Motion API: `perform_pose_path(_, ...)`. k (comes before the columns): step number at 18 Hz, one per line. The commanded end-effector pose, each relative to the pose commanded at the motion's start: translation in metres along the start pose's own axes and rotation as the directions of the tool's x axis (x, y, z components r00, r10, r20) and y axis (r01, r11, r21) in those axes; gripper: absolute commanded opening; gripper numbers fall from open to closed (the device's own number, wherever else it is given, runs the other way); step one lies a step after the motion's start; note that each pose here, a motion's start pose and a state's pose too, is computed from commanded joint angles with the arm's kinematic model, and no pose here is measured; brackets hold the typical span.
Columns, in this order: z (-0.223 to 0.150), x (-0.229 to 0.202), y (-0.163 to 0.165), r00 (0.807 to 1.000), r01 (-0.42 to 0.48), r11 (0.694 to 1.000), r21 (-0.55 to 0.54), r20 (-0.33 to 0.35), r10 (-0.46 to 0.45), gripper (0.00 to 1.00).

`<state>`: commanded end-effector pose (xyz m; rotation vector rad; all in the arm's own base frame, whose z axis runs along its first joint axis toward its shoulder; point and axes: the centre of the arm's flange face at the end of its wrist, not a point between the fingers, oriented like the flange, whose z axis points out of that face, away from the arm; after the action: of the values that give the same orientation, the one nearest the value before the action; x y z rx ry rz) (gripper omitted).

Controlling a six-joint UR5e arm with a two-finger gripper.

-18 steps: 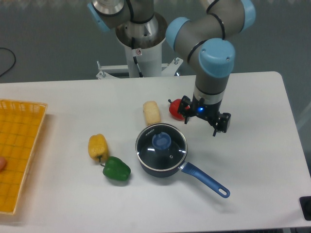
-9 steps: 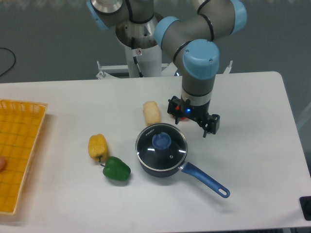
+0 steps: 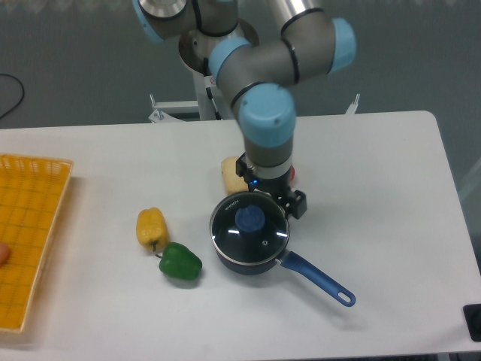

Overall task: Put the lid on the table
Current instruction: 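Lower the gripper over the blue knob of the glass lid, then descend onto the lid knob and close the gripper around it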

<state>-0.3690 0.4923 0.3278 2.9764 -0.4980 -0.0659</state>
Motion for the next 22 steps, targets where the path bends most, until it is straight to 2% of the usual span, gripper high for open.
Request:
perform_pose_path(3,0.001,0.002,0.001,0.993,-0.117,0.992,-0.048,0.0,0.117,1.0)
perform_pose_path(5,0.002,0.004,0.001,0.992,-0.128,0.99,-0.057,-0.012,0.128,1.0)
perform_pose_path(9,-0.002,-0.005,-0.003,0.992,-0.127,0.991,-0.044,0.009,0.128,1.0)
perform_pose_path(12,-0.014,-0.01,-0.007,0.977,-0.21,0.977,-0.036,0.035,0.211,1.0)
perform_pose_path(17,-0.013,-0.011,-0.01,0.975,-0.21,0.978,-0.012,0.066,0.211,1.0)
perform_pose_path(22,-0.015,-0.011,-0.013,0.974,-0.218,0.976,0.022,0.066,0.216,1.0)
